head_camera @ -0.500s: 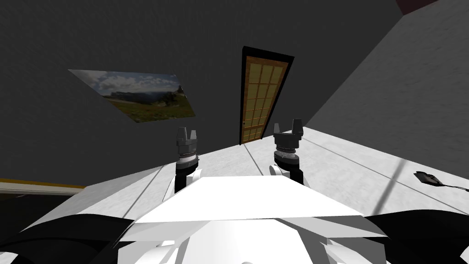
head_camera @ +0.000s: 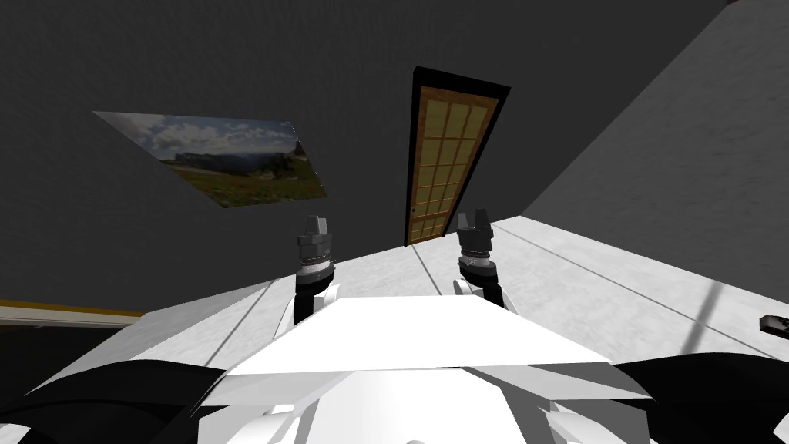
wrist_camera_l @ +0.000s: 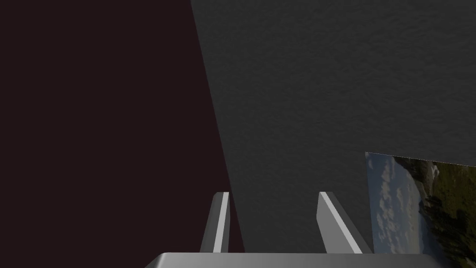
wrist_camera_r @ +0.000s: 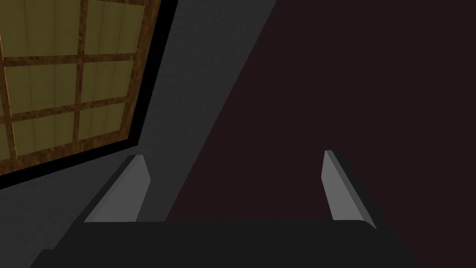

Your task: Pull the door open

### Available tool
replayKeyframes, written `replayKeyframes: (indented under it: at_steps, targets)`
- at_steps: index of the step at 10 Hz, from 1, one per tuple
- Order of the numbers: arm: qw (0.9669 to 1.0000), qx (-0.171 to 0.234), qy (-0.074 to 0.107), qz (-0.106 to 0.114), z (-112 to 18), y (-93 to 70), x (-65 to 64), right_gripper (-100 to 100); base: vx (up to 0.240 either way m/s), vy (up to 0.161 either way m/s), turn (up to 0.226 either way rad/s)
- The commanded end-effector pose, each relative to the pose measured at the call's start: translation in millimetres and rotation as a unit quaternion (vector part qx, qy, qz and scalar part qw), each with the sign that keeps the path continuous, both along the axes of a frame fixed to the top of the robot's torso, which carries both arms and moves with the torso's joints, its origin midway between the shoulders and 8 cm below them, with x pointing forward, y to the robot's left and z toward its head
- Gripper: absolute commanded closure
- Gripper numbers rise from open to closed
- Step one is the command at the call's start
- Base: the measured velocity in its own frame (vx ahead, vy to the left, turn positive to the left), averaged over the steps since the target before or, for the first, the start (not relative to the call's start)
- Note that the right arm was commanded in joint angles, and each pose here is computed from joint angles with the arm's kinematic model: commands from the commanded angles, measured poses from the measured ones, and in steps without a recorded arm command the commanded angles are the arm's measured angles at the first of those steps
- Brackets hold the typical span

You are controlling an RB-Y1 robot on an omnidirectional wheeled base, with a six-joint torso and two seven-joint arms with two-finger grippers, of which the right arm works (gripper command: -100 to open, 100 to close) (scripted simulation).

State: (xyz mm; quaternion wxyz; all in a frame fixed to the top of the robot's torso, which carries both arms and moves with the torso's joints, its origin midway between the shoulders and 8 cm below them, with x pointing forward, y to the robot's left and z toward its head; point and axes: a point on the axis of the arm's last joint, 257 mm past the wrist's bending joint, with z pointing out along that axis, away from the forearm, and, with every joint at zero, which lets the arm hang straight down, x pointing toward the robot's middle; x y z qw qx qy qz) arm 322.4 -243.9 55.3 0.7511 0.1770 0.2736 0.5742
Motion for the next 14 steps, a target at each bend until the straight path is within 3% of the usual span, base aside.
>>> replayKeyframes:
  at_steps: [1,3,6,7,12,13,14]
  targets:
    - [0.9997,-0.017,0.01,-0.015,-11.2,-2.1,3.8,-100,0.134,-0.016,0.054]
    - [0.9985,-0.038,0.022,-0.032,-25.0,-4.7,9.4,-100,0.165,-0.003,0.044]
    - [0.9941,-0.075,0.045,-0.064,-51.2,-10.5,18.7,-100,0.146,-0.006,0.064]
    - [0.9911,-0.092,0.055,-0.078,-63.2,-13.5,22.3,-100,0.163,-0.001,0.053]
    - [0.9809,-0.136,0.081,-0.113,-94.6,-22.0,30.0,-100,0.107,-0.019,0.044]
    - [0.9755,-0.154,0.092,-0.127,-108.1,-26.0,32.5,-100,0.14,-0.007,0.065]
    - [0.9726,-0.164,0.097,-0.134,-114.9,-28.0,33.6,-100,0.139,-0.004,0.065]
